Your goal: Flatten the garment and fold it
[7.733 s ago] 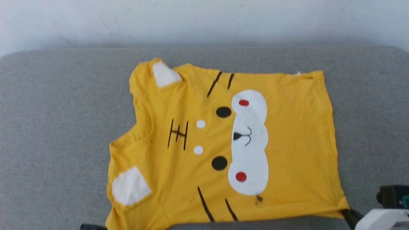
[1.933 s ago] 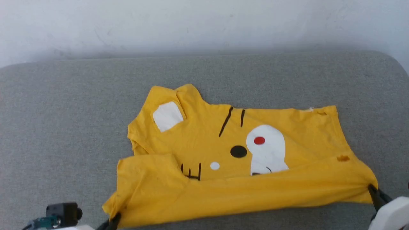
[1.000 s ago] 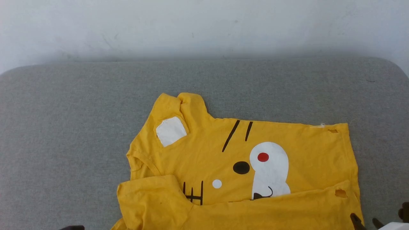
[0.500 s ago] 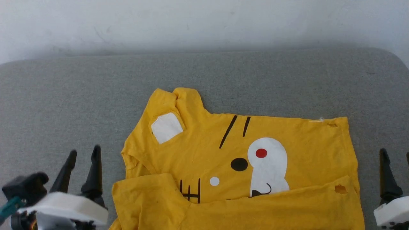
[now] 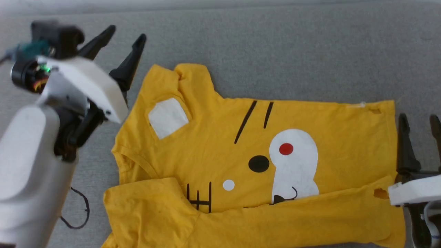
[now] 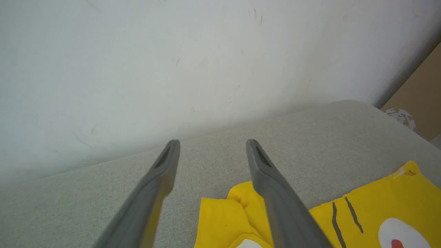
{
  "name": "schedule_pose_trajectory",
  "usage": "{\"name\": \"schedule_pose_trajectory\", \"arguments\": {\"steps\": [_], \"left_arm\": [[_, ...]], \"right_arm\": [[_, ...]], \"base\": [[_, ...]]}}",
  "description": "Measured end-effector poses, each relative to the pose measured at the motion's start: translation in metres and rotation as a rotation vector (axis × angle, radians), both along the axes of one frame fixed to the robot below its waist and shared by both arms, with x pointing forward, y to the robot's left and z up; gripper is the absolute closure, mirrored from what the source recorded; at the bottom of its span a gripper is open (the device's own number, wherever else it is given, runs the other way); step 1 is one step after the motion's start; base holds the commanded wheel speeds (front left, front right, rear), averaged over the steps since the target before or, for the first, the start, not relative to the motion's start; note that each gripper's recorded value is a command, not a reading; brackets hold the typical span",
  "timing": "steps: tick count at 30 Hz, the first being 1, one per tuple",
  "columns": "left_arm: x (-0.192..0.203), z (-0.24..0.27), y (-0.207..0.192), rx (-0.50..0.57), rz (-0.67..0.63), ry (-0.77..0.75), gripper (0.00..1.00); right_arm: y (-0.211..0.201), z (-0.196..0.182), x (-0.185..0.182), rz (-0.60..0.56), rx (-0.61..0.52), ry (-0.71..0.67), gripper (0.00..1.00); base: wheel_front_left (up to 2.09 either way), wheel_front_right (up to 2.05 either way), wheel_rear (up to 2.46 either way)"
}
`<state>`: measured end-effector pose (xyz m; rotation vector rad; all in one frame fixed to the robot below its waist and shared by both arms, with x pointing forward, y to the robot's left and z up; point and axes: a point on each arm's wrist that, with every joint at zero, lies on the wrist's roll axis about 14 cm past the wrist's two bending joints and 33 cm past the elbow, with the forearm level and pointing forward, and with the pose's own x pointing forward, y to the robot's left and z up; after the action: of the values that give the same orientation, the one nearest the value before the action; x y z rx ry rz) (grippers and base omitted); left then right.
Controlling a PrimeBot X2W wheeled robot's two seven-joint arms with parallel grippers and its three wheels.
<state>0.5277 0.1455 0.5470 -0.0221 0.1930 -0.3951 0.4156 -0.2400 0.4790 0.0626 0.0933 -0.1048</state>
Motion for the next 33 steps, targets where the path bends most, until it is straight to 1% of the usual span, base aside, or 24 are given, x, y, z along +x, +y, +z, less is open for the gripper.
{"name": "schedule_pose_trajectory", "arguments": {"steps": [4,9,11,15,20,21,22,23,28,33], "left_arm": [[0.013,-0.051,-0.013,0.052,-0.080,0.274,0.00],[0.018,-0.098,-0.018,0.106,-0.126,0.501,0.00],[0.017,-0.113,-0.020,0.109,-0.130,0.570,0.00],[0.014,-0.140,-0.021,0.154,-0.139,0.686,0.00],[0.016,-0.156,-0.024,0.151,-0.137,0.737,0.00],[0.017,-0.157,-0.023,0.153,-0.137,0.738,0.12],[0.018,-0.159,-0.023,0.155,-0.137,0.739,0.75],[0.018,-0.160,-0.024,0.154,-0.142,0.740,1.00],[0.022,-0.155,-0.028,0.097,-0.148,0.698,1.00],[0.020,-0.141,-0.025,0.051,-0.128,0.619,1.00]], "right_arm": [[0.006,-0.018,0.012,0.015,0.005,0.037,0.00],[0.003,-0.045,0.011,0.006,0.007,0.106,0.00],[-0.002,-0.050,0.009,-0.008,0.004,0.119,0.00],[-0.012,-0.057,0.003,-0.038,-0.007,0.140,0.00],[-0.021,-0.062,-0.001,-0.062,-0.017,0.160,0.00],[-0.022,-0.063,-0.002,-0.064,-0.018,0.163,0.00],[-0.022,-0.063,-0.001,-0.066,-0.019,0.164,0.00],[-0.023,-0.063,0.000,-0.066,-0.020,0.164,0.00],[-0.013,-0.057,0.013,-0.032,-0.036,0.143,0.00],[-0.002,-0.022,0.037,0.012,-0.077,0.062,0.00]], "base": [[0.00,0.00,0.00],[0.00,0.00,0.00],[0.00,0.00,0.00],[0.00,0.00,0.00],[0.00,0.00,0.00],[0.00,0.00,0.00],[0.00,0.00,0.00],[0.00,0.00,0.00],[0.00,0.00,0.00],[0.00,0.00,0.00]]}}
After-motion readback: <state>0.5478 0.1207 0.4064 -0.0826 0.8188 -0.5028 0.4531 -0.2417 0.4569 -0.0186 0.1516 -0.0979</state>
